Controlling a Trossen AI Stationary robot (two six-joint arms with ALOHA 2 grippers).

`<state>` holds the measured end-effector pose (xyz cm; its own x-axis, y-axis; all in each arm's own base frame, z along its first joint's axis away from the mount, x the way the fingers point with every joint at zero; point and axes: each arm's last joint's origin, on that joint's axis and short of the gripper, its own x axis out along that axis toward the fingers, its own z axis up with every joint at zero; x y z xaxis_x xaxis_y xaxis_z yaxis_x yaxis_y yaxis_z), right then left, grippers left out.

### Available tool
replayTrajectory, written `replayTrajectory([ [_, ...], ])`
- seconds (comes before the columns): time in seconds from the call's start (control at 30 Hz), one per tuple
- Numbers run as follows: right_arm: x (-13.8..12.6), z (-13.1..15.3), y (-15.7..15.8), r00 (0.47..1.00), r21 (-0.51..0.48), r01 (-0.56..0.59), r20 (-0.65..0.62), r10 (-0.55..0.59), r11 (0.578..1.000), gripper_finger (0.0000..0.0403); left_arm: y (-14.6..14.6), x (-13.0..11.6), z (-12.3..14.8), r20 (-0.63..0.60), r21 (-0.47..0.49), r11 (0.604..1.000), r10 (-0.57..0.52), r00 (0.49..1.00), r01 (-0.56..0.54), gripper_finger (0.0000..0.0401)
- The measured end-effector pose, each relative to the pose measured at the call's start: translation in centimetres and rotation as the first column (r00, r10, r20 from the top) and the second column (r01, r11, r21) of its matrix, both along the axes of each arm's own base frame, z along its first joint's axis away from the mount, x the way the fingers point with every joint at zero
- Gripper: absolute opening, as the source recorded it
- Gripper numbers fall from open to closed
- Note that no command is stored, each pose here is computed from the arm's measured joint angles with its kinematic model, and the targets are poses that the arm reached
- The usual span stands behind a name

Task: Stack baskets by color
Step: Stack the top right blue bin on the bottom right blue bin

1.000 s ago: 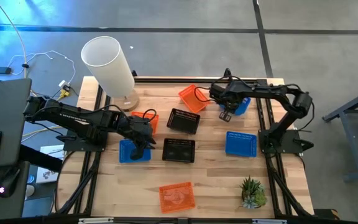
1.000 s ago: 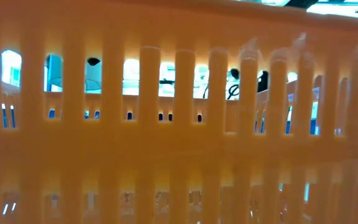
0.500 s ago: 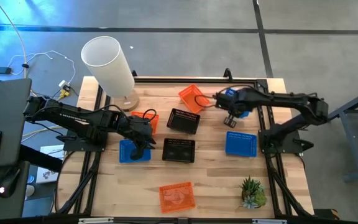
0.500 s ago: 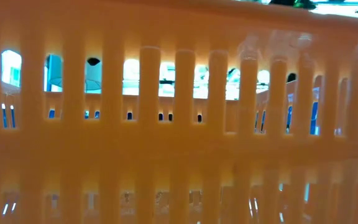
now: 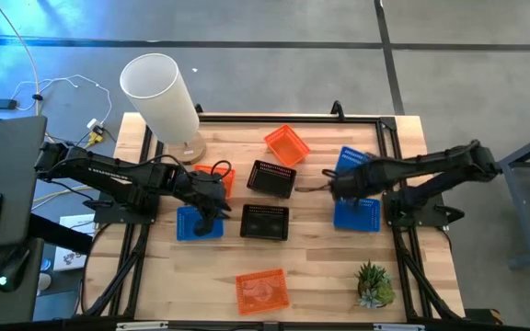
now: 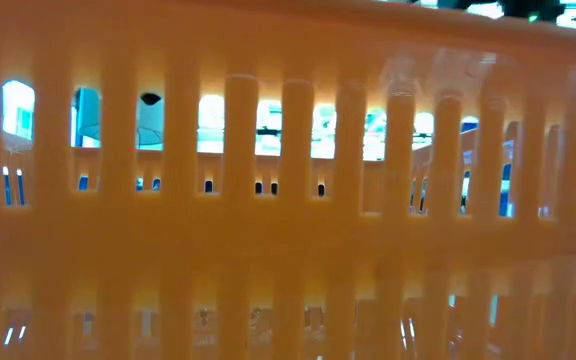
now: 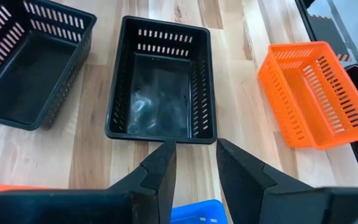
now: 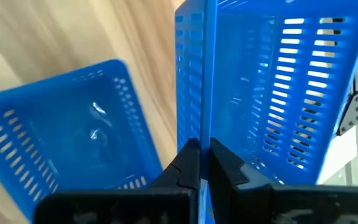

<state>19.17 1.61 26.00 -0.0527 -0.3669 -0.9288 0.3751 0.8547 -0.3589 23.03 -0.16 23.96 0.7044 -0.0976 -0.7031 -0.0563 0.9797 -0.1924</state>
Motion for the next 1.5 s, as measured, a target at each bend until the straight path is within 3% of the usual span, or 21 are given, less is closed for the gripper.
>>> replayTrajectory([
  [0.23,-0.8,0.0,3.0,0.997,0.008,-0.075,-0.003,0.075,0.997,0.0000,0.0,0.0,0.0,0.000,0.007,1.000,0.011,1.000,-0.011,0.0104],
  [0.73,-2.3,-0.5,7.8,0.997,0.104,-0.077,0.011,0.076,0.992,0.0000,0.0,0.0,0.0,-0.001,0.001,1.000,0.017,1.000,-0.017,0.0104],
  [1.1,-0.1,-2.3,10.0,0.982,0.065,-0.108,-0.151,0.116,0.992,0.0000,0.1,0.0,0.0,-0.001,0.011,1.000,0.027,1.000,-0.027,0.0104],
  [1.5,0.9,-3.1,10.7,0.984,0.093,-0.136,-0.106,0.146,0.986,0.0000,0.1,0.0,0.0,-0.001,0.011,1.000,0.027,1.000,-0.027,0.0104],
])
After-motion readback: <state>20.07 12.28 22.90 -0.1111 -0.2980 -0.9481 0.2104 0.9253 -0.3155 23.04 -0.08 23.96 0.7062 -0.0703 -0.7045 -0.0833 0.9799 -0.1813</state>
